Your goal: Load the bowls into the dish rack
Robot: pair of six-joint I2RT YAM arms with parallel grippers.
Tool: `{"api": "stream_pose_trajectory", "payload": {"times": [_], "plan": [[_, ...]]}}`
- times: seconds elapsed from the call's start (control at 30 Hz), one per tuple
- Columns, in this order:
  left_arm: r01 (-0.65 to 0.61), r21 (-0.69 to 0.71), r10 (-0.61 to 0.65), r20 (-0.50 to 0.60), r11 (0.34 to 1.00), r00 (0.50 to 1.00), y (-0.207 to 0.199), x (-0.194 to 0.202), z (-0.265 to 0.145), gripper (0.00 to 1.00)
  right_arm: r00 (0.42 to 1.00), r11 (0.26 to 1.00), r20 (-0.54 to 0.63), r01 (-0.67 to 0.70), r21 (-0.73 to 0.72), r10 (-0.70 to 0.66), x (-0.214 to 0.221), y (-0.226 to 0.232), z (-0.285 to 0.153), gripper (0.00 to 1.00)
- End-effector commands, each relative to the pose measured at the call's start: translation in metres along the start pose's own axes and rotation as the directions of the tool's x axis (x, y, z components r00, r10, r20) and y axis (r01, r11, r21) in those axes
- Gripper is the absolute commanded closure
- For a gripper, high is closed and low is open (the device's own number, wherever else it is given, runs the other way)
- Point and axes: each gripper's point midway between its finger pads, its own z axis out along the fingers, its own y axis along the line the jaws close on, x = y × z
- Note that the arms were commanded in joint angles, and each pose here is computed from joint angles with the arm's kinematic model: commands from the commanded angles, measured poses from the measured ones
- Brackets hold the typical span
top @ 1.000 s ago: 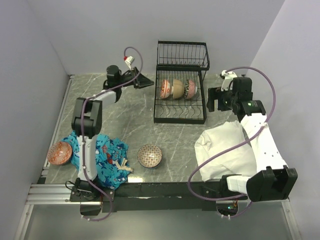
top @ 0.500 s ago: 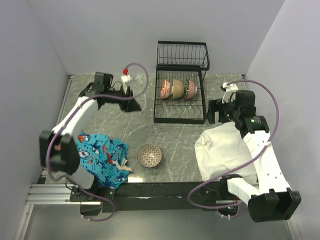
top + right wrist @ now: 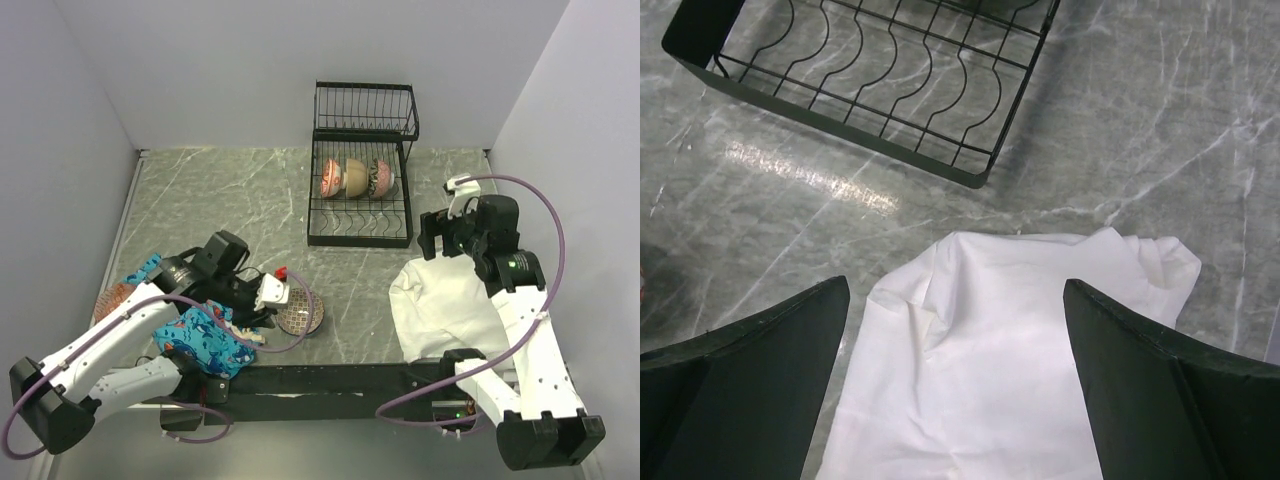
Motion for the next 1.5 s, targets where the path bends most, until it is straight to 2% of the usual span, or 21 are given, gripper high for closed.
{"api": "stream_pose_trajectory", "payload": {"times": [0.0,0.2,0.4,0.5,0.77,1.13,1.47], "plan": [[-0.015,-0.014,0.014,-0.084,1.0,0.996,0.007,0.02,0.01,0.6,0.995,0.998,0.087,0.056,0.021,-0.058,-0.012,-0.001,-0.009,0.04],[-0.047,0.05,0.053,-0.119,0.998,0.992,0.006,0.014,0.037,0.6,0.99,0.999,0.134,0.048,0.009,-0.049,-0.009,0.006,-0.017,0.04],[-0.101,0.063,0.111,-0.177,0.993,0.978,0.011,0.013,0.065,0.6,0.986,0.998,0.154,0.061,0.023,-0.064,-0.002,0.007,-0.024,0.04],[-0.091,0.051,0.099,-0.19,0.995,0.977,0.016,0.013,0.072,0.6,0.984,0.998,0.17,0.055,0.022,-0.057,-0.003,0.008,-0.027,0.04],[-0.103,0.05,0.112,-0.253,0.993,0.961,0.012,0.037,0.079,0.62,0.982,0.999,0.185,0.042,0.017,-0.045,0.0,0.01,-0.028,0.03],[-0.088,0.036,0.094,-0.27,0.996,0.958,0.015,0.04,0.088,0.68,0.982,0.999,0.187,0.025,0.031,-0.03,0.008,0.009,-0.029,0.02],[-0.097,0.061,0.111,-0.289,0.993,0.951,0.009,0.047,0.09,0.68,0.983,0.999,0.182,0.023,0.026,-0.028,0.013,0.01,-0.028,0.02]]}}
